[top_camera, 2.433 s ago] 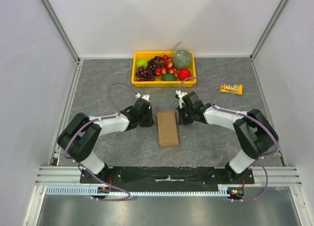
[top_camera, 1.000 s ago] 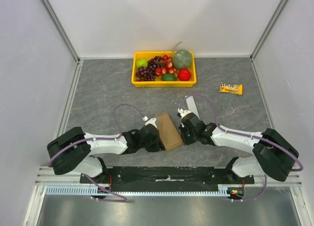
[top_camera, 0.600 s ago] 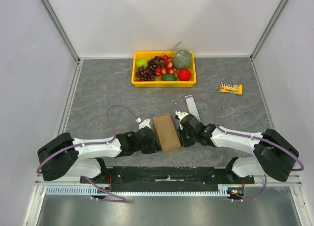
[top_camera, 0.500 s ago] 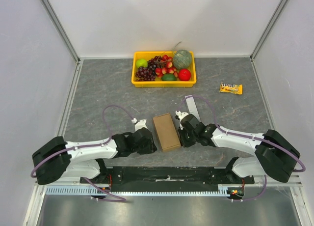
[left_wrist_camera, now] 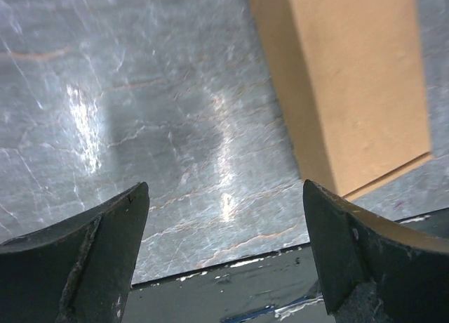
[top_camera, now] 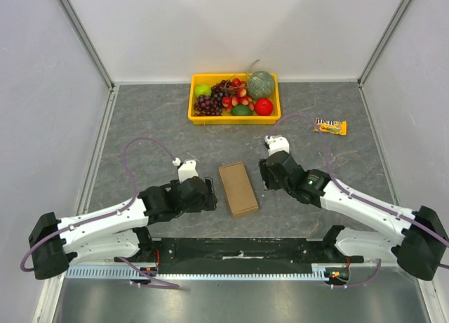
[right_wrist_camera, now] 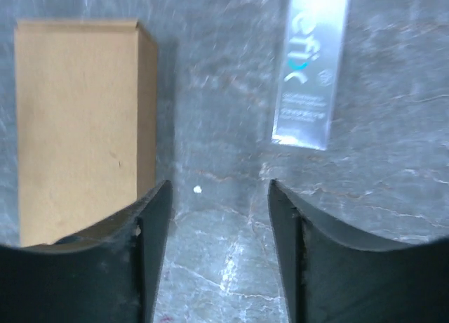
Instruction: Fold the paper box
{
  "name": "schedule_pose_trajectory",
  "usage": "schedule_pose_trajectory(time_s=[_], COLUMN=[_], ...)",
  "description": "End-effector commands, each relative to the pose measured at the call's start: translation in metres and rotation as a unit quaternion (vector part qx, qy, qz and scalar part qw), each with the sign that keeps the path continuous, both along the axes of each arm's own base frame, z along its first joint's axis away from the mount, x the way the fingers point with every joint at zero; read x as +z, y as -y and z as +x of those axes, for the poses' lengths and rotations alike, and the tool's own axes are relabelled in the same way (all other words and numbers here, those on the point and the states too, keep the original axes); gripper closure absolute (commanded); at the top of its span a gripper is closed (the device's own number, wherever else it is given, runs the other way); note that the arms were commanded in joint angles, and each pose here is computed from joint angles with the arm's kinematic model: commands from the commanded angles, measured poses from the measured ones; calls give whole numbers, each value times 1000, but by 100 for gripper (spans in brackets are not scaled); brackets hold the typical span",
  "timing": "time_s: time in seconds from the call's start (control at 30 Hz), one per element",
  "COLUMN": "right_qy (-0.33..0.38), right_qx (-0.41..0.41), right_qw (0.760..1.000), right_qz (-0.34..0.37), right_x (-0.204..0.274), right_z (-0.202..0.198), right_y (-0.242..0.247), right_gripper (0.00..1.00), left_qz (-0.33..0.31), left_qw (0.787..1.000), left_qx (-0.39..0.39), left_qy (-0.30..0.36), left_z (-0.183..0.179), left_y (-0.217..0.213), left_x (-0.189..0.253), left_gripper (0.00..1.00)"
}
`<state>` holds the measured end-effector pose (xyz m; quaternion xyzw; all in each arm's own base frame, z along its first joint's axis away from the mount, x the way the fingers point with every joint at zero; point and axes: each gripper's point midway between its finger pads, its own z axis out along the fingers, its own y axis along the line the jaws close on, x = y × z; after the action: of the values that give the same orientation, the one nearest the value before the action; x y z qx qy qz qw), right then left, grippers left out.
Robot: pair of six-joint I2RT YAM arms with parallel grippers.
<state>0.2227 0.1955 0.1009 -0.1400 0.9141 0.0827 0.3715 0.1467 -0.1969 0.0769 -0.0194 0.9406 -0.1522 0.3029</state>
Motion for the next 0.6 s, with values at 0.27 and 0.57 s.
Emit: schedule_pose_trajectory(time_s=[0.27,0.57], right_qy=[117,134], right_qx=[36,17], right_qw=[989,982], right_qz=[86,133], right_x=[93,108], right_z=[30,58], right_y=[-25,-9], right_gripper=[8,8], left_qz=[16,18], left_qw=[989,981], left_qx=[8,16], left_qy=[148,191], left_z=[42,50], left_y=[-10,-23], left_x=[89,114], left_gripper=[3,2])
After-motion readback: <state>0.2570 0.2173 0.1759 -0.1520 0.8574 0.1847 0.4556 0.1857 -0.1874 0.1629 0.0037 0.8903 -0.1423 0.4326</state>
